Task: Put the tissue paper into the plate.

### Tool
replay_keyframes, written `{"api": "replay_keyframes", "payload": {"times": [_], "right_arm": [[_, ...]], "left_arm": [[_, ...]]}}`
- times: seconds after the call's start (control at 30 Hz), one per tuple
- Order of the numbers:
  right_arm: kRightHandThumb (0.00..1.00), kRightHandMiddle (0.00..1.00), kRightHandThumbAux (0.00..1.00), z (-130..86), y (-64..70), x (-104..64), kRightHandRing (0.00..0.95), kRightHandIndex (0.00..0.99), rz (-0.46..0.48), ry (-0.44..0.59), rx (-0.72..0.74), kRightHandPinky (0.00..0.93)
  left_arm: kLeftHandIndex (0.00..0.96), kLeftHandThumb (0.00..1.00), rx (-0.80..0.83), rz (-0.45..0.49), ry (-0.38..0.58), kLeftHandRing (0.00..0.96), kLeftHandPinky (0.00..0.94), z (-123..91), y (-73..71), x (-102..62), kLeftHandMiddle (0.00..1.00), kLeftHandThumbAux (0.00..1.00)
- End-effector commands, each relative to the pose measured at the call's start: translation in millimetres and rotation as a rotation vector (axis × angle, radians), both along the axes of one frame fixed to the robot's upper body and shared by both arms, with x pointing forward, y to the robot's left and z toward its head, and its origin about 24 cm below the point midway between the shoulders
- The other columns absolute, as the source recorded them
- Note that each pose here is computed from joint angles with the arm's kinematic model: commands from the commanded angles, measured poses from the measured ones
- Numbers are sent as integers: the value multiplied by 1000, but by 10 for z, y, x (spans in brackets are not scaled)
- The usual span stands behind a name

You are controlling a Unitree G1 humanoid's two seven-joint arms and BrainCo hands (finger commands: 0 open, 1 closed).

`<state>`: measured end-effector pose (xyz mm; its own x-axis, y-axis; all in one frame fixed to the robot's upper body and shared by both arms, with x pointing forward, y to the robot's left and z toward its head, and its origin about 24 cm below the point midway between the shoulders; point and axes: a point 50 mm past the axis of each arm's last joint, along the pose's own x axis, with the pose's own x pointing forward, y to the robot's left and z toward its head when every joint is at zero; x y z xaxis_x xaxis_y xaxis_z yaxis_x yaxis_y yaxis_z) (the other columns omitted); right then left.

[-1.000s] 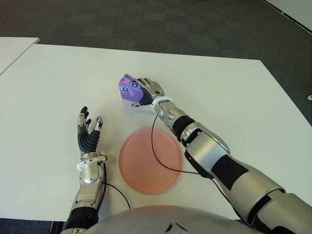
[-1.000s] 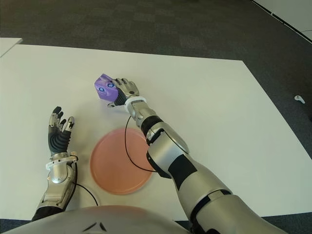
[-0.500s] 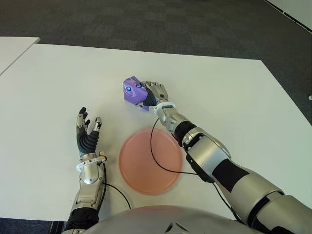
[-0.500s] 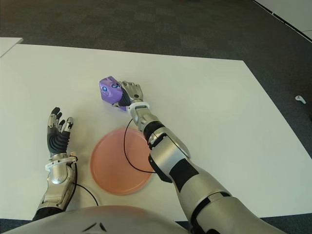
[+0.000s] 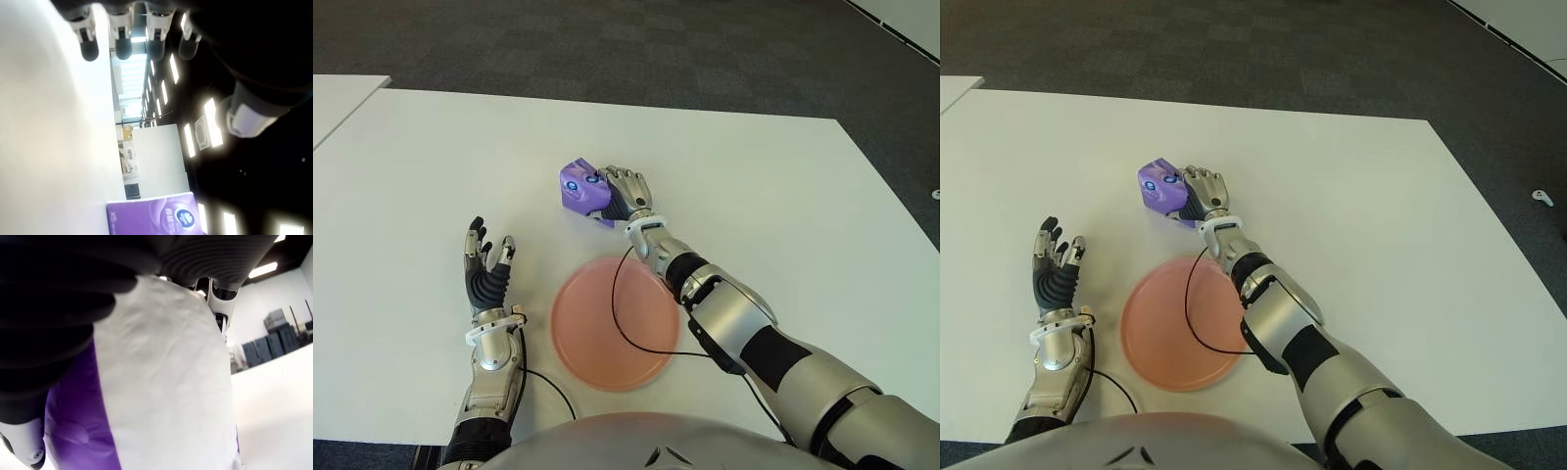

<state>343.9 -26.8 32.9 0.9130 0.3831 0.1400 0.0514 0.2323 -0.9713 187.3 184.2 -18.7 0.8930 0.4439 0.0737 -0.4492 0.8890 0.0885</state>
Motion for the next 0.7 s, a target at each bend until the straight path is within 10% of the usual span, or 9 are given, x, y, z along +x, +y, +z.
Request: {"api": "replay_keyframes", "payload": {"times": [0.03,0.7], "right_arm": [[1000,445,669,-366,-85,-210,482,411,-6,126,-65,475],[1000,508,668,-329,-31,-231,529,383,7,98,30,433]], "left_arm": [[0,0,-12,11,219,0,0,-383,-29,-388,0,553],[0,0,-8,-16,231,0,0,-410,-20,-366,0,538]]}}
